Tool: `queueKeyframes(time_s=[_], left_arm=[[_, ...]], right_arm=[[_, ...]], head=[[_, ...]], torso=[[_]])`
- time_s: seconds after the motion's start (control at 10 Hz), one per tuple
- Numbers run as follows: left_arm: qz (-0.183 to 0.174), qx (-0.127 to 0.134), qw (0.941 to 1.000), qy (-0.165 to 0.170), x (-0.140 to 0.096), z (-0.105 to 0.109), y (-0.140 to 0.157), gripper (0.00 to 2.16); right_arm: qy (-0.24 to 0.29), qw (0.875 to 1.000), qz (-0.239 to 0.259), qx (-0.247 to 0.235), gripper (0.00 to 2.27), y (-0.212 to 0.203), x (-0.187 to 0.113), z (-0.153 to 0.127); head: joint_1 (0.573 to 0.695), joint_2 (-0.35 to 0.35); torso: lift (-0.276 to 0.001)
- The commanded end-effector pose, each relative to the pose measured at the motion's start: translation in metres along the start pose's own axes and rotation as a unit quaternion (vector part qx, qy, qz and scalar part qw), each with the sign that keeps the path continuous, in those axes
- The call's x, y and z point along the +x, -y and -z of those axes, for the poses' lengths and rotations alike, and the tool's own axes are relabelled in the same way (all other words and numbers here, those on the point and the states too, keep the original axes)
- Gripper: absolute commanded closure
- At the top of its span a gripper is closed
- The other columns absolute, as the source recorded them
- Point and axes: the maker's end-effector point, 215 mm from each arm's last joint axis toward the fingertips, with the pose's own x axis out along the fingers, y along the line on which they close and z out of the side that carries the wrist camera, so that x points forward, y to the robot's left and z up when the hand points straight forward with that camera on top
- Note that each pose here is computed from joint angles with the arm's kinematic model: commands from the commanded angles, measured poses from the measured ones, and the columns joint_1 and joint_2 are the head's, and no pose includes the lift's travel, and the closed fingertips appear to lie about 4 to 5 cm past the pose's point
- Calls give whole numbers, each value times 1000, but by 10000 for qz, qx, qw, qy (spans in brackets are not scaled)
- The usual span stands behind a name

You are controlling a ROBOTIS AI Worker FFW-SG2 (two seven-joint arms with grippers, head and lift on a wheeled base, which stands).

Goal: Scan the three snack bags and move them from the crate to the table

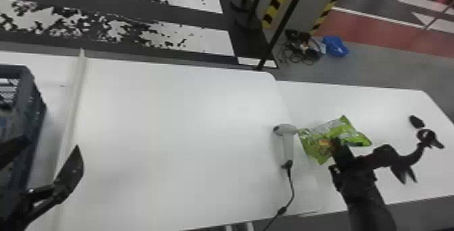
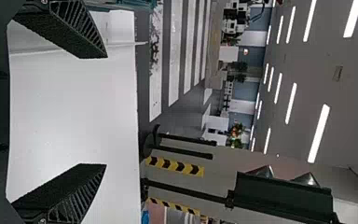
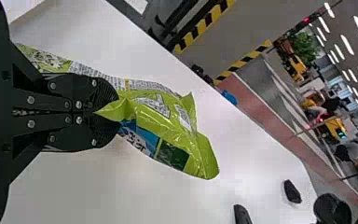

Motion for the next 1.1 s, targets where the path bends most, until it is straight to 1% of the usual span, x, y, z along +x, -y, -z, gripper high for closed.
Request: queueKeyframes(time_s=[0.0, 0.1, 0.2, 0.3, 0.5, 0.6, 0.7, 0.8, 0.9, 1.0], left_arm=[[13, 0, 10000, -2, 0, 0, 1, 29], [7, 4, 10000, 23, -1, -1, 1, 29], [8, 1, 10000, 47, -3, -2, 2, 29], [15, -3, 10000, 69, -3, -3, 3, 29], [55, -29, 9999, 84, -4, -5, 9, 29], [55, -26, 9999, 101, -3, -7, 9, 29], [42, -25, 9999, 108, -3, -8, 9, 29], [49, -23, 9999, 126, -1, -10, 9, 29], [61, -30, 9999, 104, 1, -8, 12, 29], [61, -25, 9999, 86, 2, -8, 12, 29]], right_arm=[[-165, 9990, -41, -415, 53, -15, 3, 16], [-167, 9984, -60, -534, -2, -23, 3, 17], [-214, 9978, 38, -618, 46, -22, 0, 16], [-110, 9960, 184, -869, 53, -21, -5, 7], [215, 9934, 131, -1121, 49, -32, -21, -19], [414, 9907, -115, -1293, 53, -51, -39, -34], [539, 9847, -551, -1565, 73, -86, -62, -37], [536, 9738, -1010, -1965, 73, -126, -91, -23], [493, 9608, -1398, -2342, 76, -166, -124, 1], [351, 9484, -1751, -2618, 80, -200, -154, 36]], head=[[695, -350], [695, -350], [695, -350], [695, -350], [695, -350], [695, -350], [695, -350], [695, -350], [695, -350], [695, -350]], torso=[[-62], [-62], [-62], [-62], [-62], [-62], [-62], [-62], [-62], [-62]])
